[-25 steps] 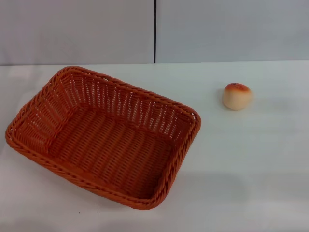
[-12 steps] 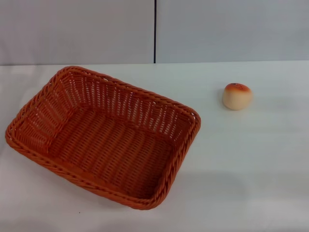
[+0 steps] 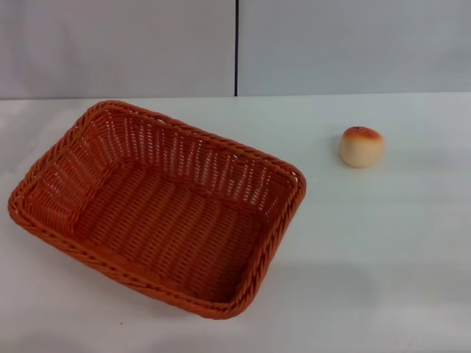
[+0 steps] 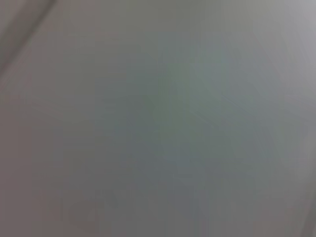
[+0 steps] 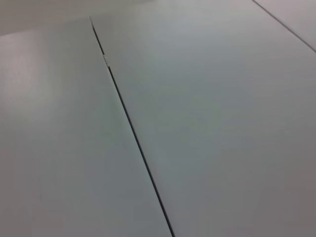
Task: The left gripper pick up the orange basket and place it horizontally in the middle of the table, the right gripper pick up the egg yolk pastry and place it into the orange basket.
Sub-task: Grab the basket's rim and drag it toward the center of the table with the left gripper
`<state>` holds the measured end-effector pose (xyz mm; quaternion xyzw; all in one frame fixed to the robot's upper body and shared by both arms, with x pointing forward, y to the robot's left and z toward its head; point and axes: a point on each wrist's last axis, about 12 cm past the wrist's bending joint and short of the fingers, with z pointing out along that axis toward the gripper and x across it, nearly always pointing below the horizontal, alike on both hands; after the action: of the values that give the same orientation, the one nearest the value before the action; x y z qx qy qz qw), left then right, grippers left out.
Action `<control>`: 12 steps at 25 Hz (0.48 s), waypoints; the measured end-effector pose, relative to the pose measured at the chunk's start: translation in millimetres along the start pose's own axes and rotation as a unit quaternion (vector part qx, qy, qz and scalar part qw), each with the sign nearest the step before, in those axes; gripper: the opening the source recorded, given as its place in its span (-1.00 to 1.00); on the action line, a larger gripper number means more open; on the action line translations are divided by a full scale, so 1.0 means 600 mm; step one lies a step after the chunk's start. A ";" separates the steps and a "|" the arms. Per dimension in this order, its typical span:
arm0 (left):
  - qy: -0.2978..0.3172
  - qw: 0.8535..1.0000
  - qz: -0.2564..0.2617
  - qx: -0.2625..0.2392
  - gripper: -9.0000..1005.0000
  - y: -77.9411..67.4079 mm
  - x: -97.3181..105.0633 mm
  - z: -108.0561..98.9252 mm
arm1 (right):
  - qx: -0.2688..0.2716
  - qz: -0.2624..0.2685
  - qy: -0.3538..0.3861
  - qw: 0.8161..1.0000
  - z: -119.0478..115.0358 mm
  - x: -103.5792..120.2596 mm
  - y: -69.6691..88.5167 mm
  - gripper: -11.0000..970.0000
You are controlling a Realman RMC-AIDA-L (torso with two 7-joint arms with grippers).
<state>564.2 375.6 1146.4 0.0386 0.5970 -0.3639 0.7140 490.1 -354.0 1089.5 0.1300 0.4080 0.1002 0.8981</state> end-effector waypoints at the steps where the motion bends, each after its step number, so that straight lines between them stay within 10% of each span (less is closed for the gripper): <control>1: 0.047 0.999 -0.008 0.016 0.60 0.001 -0.013 0.010 | 0.002 0.000 0.000 1.000 -0.001 0.000 -0.001 0.32; 12: 0.338 0.941 -0.004 -0.007 0.61 -0.037 -0.135 0.046 | 0.019 -0.008 -0.004 1.000 -0.009 -0.006 -0.010 0.32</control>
<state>572.8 384.0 1234.1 0.1519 0.8060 -0.3276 0.4691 484.2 -360.0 1086.9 0.1441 0.4074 0.0852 0.8978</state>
